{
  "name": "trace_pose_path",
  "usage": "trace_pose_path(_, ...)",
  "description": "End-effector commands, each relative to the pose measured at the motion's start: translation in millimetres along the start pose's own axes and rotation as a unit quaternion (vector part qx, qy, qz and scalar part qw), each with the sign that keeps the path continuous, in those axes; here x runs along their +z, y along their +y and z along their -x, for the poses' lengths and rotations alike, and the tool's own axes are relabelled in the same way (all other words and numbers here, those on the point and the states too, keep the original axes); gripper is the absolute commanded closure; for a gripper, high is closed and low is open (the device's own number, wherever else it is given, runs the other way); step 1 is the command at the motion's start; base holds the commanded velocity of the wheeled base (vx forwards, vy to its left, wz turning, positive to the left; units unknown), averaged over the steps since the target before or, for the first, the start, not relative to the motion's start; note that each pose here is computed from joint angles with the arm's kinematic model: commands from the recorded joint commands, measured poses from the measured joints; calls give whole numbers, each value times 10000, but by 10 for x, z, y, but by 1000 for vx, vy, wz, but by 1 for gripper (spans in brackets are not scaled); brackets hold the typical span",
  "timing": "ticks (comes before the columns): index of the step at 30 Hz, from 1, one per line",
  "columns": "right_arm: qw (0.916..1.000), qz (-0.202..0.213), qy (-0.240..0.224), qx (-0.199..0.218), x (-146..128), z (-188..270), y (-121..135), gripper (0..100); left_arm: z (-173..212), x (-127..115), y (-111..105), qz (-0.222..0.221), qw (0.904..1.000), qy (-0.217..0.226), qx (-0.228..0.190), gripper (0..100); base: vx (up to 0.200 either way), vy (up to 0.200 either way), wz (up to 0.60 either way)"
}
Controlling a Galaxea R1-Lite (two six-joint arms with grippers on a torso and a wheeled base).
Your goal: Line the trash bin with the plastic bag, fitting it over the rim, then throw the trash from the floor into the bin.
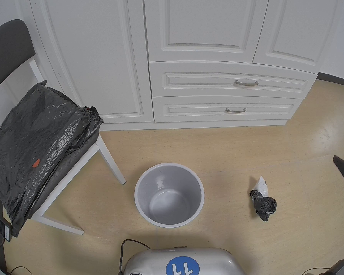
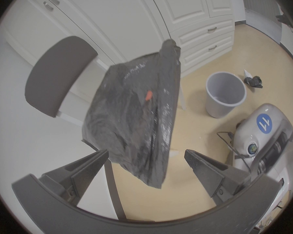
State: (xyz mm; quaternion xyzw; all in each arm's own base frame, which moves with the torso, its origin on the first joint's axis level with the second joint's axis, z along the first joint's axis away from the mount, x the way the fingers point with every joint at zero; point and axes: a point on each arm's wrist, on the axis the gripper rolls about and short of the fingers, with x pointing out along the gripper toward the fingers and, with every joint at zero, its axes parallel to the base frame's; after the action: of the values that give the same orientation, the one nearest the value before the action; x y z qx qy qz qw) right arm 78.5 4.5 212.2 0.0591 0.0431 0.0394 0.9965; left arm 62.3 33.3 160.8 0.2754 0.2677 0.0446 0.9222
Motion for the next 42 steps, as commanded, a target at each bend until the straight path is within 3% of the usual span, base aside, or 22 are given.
trace_pose_path(1,9990,-5,407,176,-115,-113,24,0,-42,-141,-116,37,9996,231,-144,0,0,0,0)
trace_pose_path(6,9990,-4,408,183,-129,-100,23,0,-56,-143,-109,31,9997,211,-80,0,0,0,0)
trace_pose_path(11,9990,-11,408,183,-129,-100,23,0,-99,-141,-66,-5,9989,441,167,0,0,0,0)
trace_pose_path(24,9989,-150,404,186,-117,-106,25,0,-536,-292,141,134,9945,1020,204,0,0,0,0)
trace_pose_path(34,9986,-243,428,171,-110,-129,25,0,-637,-326,343,306,9930,936,653,0,0,0,0)
trace_pose_path(42,9986,-341,361,178,-87,-132,28,0,-570,-335,646,528,9899,604,1170,0,0,0,0)
